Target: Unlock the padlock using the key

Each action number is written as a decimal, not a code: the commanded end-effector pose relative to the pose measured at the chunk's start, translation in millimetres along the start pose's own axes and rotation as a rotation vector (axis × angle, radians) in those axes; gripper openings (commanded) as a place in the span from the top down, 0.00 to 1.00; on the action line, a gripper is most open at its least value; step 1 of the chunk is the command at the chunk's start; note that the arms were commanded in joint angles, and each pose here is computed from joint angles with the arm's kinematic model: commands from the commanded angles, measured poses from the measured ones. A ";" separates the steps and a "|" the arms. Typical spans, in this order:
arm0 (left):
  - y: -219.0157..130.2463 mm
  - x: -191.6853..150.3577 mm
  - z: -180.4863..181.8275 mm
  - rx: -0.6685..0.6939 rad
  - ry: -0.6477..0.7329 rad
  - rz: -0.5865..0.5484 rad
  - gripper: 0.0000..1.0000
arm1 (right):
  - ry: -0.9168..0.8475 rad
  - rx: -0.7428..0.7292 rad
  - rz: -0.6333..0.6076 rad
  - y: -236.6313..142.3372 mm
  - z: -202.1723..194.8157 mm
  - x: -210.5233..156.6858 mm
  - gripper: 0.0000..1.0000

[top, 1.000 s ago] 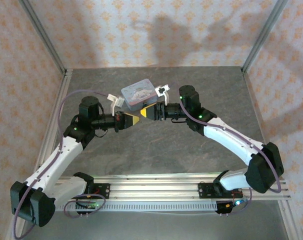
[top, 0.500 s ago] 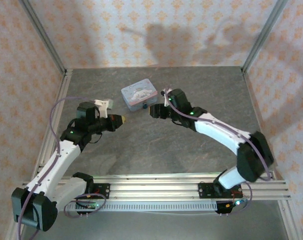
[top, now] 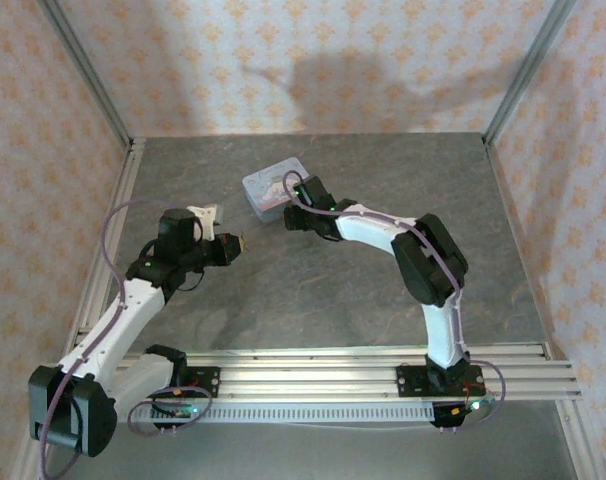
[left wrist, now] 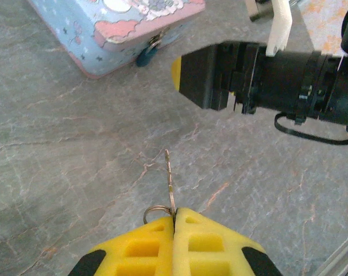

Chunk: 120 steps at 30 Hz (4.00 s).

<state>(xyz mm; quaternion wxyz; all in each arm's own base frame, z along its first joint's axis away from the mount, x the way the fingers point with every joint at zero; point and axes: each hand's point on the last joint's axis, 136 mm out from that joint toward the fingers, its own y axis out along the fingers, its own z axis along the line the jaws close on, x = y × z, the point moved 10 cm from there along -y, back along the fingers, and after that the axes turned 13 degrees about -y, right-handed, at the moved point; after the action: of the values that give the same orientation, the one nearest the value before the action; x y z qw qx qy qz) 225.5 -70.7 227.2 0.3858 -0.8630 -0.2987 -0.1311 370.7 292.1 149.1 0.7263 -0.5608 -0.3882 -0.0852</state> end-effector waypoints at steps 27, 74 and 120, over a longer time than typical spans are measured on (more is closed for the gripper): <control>3.1 -0.1 11.7 0.047 0.014 -0.040 1.00 | -0.124 -0.041 0.051 61.3 13.4 13.5 0.49; 13.7 -15.5 24.0 0.035 -0.017 0.027 1.00 | 0.130 0.048 0.119 -25.8 44.2 -56.6 1.00; 40.7 -30.5 -19.0 -0.207 0.111 0.106 1.00 | 0.018 0.040 -0.156 -29.7 -5.4 -46.5 0.44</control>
<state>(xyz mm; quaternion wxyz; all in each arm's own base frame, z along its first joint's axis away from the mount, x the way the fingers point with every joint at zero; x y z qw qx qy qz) 219.6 -113.5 186.4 0.3417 -0.9008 -0.2088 -0.1678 314.0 253.1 134.9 0.7412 -0.5264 -0.3983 -0.1216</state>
